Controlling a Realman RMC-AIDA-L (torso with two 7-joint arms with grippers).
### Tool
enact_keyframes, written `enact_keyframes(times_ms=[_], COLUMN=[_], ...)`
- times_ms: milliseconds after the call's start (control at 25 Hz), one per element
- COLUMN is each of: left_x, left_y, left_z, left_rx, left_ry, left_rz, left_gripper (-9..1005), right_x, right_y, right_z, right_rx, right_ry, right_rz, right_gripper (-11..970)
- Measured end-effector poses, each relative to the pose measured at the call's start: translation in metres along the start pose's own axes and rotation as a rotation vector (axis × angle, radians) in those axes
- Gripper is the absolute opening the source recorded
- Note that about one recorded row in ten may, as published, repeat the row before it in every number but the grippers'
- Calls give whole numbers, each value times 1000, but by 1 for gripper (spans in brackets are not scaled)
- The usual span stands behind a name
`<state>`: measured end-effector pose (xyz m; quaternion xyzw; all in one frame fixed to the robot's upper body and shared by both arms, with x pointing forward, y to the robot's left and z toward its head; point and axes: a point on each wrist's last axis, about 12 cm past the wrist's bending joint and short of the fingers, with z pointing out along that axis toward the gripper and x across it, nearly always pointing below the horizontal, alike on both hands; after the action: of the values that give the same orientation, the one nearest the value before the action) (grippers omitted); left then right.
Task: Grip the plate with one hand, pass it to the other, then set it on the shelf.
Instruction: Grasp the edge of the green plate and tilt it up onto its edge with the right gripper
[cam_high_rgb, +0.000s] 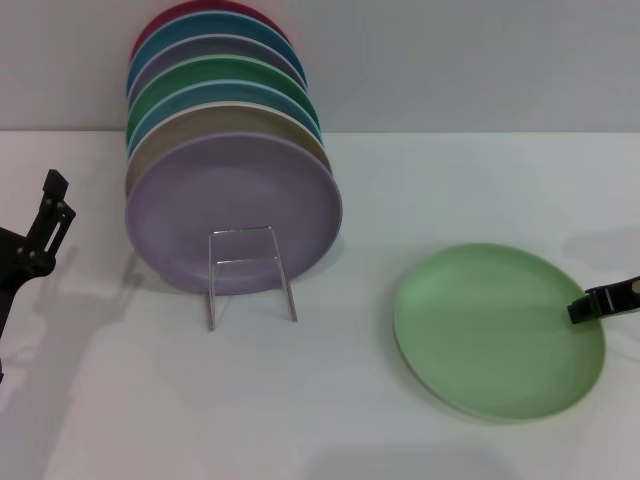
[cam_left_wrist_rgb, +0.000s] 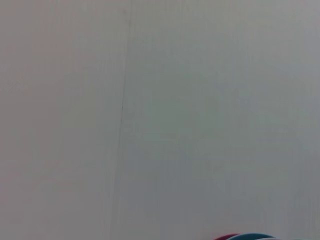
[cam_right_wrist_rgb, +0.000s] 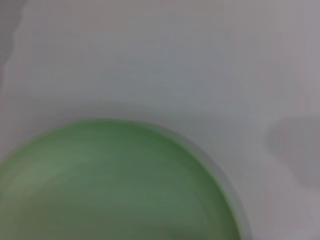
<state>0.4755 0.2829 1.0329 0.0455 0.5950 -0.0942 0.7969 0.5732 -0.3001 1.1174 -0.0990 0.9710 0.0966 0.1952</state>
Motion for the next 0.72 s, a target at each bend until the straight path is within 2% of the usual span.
enact_keyframes(times_ms=[120,600,720], left_x=[0,0,0], left_y=[0,1,1], left_z=[0,0,0], left_rx=[-1,-5,-5], left_ry=[0,-1,0], left_rz=[0,2,3], left_gripper=[803,803,802], right_x=[-1,1,0], right_y=[1,0,2], right_z=[0,3,2], right_rx=[-1,-6,-5], right_ry=[-1,10,7], right_rz=[-3,-13,-31], right_gripper=[212,65,60])
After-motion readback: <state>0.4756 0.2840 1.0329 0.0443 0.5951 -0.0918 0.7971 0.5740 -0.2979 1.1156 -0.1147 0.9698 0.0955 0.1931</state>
